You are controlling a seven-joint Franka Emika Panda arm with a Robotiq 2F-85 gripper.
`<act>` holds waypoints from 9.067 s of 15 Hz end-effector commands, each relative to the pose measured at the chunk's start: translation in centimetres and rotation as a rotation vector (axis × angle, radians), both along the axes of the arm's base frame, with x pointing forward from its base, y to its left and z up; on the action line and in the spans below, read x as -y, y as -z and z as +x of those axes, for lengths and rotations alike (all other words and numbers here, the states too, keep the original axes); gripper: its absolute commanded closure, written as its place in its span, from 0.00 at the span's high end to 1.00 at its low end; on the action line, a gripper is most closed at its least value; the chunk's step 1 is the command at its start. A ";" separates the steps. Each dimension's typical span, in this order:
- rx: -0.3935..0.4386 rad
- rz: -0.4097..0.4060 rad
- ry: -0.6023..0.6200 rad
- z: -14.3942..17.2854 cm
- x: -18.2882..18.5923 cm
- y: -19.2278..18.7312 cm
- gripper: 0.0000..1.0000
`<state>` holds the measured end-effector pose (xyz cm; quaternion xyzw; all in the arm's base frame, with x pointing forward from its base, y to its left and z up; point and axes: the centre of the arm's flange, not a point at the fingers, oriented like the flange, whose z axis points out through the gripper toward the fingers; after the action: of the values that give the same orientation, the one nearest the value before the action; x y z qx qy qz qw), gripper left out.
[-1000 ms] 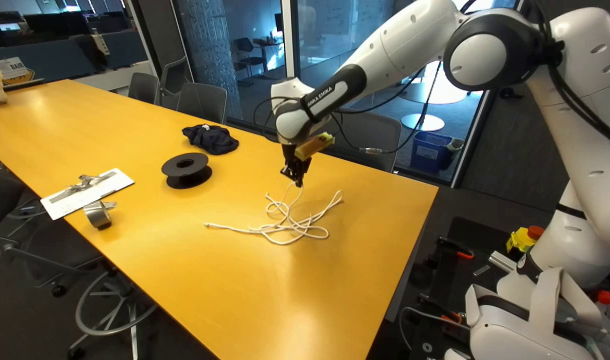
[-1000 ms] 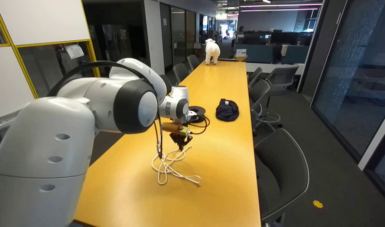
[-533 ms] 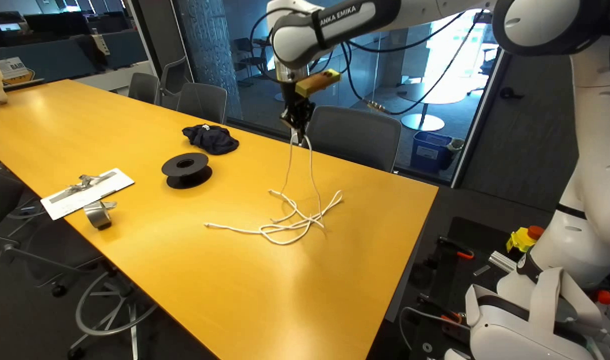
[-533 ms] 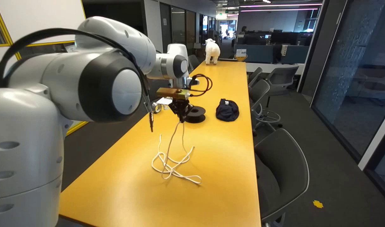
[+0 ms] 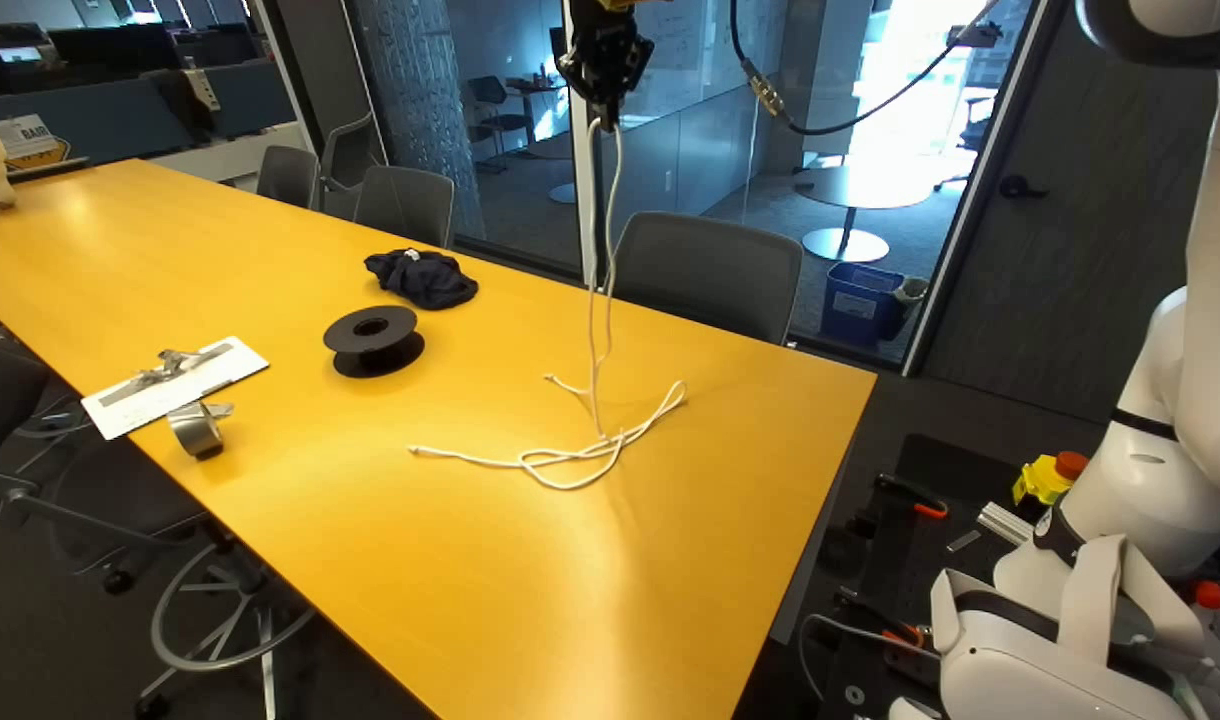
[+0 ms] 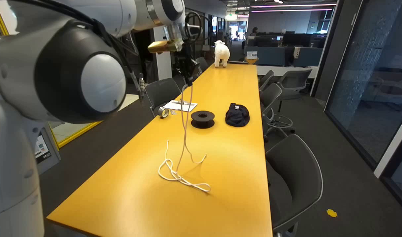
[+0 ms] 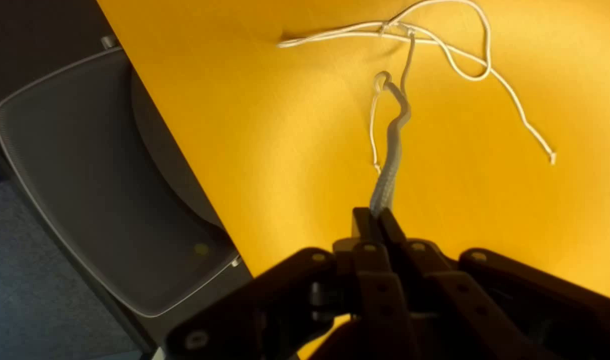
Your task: Separate the two white ropes
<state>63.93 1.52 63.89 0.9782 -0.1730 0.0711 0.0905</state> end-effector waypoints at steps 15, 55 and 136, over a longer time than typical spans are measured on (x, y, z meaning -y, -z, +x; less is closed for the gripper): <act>0.148 -0.275 0.547 -9.5 7.6 -13.2 0.02; -0.038 -0.228 0.413 8.9 14.7 2.9 0.02; -0.441 0.396 0.187 10.5 0.8 36.9 1.00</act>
<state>76.18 2.55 26.34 0.9469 -0.2232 -0.2088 -0.1001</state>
